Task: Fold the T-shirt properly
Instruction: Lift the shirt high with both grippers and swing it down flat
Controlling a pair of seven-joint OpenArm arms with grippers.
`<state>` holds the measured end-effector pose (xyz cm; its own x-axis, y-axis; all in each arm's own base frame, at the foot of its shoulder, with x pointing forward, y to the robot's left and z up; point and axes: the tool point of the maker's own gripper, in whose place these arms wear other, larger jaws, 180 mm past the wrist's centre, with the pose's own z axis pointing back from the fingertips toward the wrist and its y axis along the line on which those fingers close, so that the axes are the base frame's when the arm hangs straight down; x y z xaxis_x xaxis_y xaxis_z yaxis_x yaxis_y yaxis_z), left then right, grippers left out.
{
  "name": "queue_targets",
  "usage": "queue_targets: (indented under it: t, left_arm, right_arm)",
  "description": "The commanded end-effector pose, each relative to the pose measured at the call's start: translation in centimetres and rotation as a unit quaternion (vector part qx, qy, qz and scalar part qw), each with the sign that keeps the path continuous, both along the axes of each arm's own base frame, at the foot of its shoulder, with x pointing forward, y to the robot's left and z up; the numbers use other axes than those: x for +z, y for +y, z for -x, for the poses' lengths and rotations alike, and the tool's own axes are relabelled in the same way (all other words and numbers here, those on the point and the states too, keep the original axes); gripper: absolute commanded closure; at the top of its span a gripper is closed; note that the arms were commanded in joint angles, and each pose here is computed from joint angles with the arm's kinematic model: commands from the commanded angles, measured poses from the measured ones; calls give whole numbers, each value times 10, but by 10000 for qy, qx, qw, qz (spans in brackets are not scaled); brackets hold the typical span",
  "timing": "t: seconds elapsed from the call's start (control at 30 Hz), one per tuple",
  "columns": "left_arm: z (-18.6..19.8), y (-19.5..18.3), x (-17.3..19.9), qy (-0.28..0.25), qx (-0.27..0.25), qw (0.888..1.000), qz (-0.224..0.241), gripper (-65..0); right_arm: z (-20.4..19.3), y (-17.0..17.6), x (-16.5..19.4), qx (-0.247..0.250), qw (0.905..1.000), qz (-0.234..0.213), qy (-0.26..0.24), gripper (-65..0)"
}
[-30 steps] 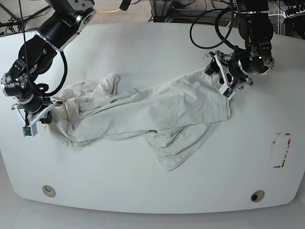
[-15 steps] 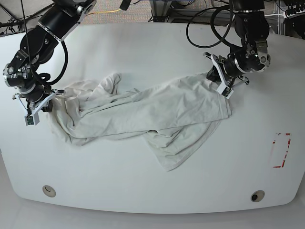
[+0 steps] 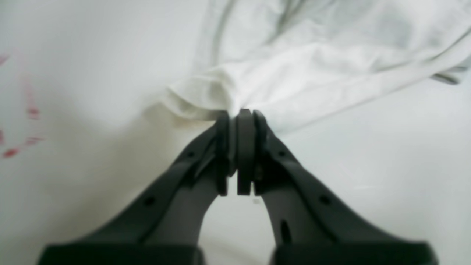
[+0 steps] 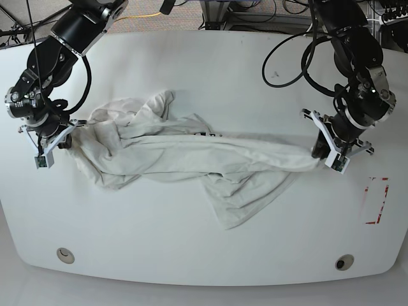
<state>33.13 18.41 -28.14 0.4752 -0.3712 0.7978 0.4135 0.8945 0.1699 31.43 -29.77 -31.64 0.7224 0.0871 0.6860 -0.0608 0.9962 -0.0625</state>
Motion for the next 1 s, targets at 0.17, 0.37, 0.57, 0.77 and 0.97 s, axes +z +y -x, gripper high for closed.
queue_targets:
  t: [0.17,0.37,0.57,0.77,0.97]
  left_arm:
    - [-49,21,89,-1084,183,9934,-325,0]
    - [-76,34,147,-1654,402,9834,-623,0]
    - [-104,33,200,-2150,405,9734,-683,0]
    - [-124,48,257,-2593,531,9625,-594,0]
    - [-126,61,314,-3102,661,9462,-637,0]
  right_arm:
    - [-57,-5,43,62,9974,-221,-687,0]
    - [-104,8,73,482,9948,-223,-869,0]
    - [-149,23,122,862,9877,-133,-1300,0]
    - [-180,29,187,1134,9782,194,-1732,0]
    - [-194,28,264,1309,9627,786,-2232,0]
